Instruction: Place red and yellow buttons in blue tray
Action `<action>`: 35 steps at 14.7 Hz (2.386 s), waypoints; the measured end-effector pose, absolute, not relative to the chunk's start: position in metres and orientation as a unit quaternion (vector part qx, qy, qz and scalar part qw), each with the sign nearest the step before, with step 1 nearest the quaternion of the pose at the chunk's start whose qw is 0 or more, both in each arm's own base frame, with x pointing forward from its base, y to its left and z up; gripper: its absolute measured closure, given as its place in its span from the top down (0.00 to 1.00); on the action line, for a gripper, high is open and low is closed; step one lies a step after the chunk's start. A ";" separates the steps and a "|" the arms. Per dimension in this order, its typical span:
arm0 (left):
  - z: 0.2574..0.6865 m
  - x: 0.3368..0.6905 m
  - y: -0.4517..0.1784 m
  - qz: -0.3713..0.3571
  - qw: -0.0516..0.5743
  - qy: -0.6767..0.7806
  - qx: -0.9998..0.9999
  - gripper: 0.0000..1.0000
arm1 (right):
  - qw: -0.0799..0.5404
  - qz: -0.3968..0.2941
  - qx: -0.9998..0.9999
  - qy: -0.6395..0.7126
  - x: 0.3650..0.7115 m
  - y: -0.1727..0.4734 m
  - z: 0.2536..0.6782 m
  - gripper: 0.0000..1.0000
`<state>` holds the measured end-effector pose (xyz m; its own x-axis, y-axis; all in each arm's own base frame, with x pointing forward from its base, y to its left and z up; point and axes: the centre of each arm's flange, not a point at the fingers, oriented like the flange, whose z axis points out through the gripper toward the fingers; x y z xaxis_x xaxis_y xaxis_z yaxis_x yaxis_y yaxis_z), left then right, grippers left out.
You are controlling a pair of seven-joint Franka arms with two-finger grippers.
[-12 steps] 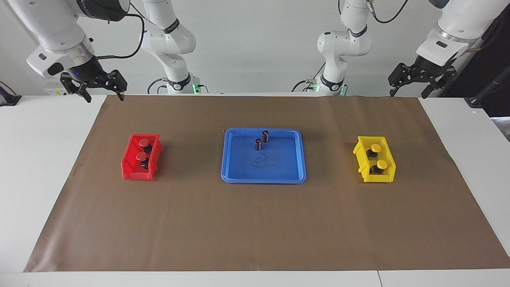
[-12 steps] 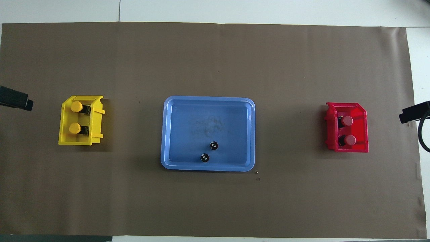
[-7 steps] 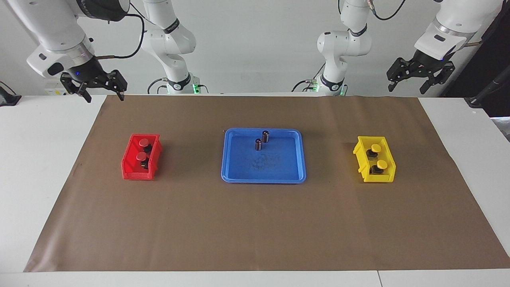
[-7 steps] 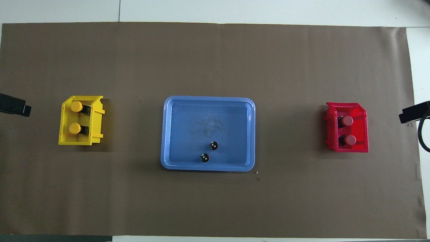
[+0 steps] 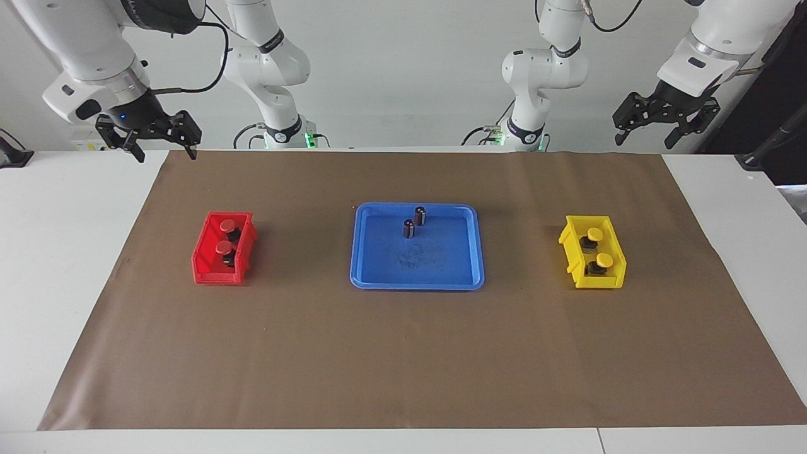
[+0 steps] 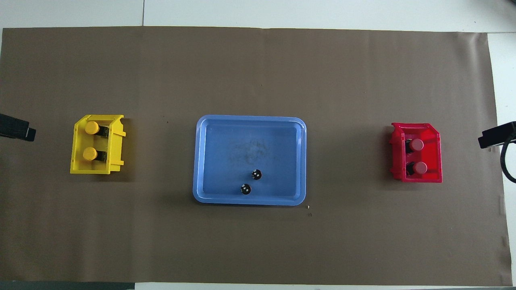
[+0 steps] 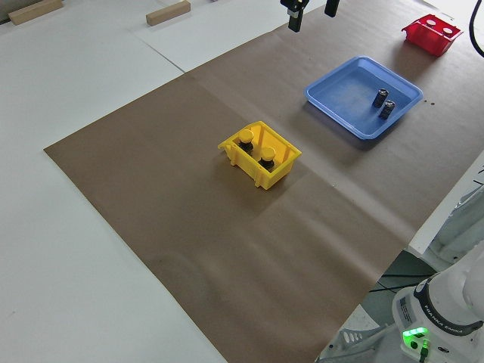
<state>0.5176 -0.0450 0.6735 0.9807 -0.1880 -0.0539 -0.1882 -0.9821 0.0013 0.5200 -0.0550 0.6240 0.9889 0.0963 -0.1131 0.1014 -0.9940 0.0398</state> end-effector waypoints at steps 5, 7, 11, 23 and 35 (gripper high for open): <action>0.627 0.524 -0.034 -0.006 0.000 0.092 -0.996 1.00 | 0.018 -0.023 0.998 0.054 0.523 -0.053 0.601 0.88; 0.614 0.527 -0.035 -0.006 0.000 0.092 -0.996 1.00 | 0.005 0.000 0.999 0.054 0.524 -0.050 0.569 0.81; 0.610 0.527 -0.038 -0.001 0.000 0.095 -0.995 1.00 | -0.009 0.002 0.999 0.050 0.528 -0.047 0.497 0.74; 0.611 0.521 -0.037 0.012 0.000 0.041 -0.999 1.00 | -0.003 0.009 0.999 0.037 0.539 -0.060 0.377 0.67; 0.612 0.520 -0.039 0.012 0.001 0.021 -1.000 1.00 | -0.002 0.015 0.999 0.038 0.529 -0.057 0.356 0.63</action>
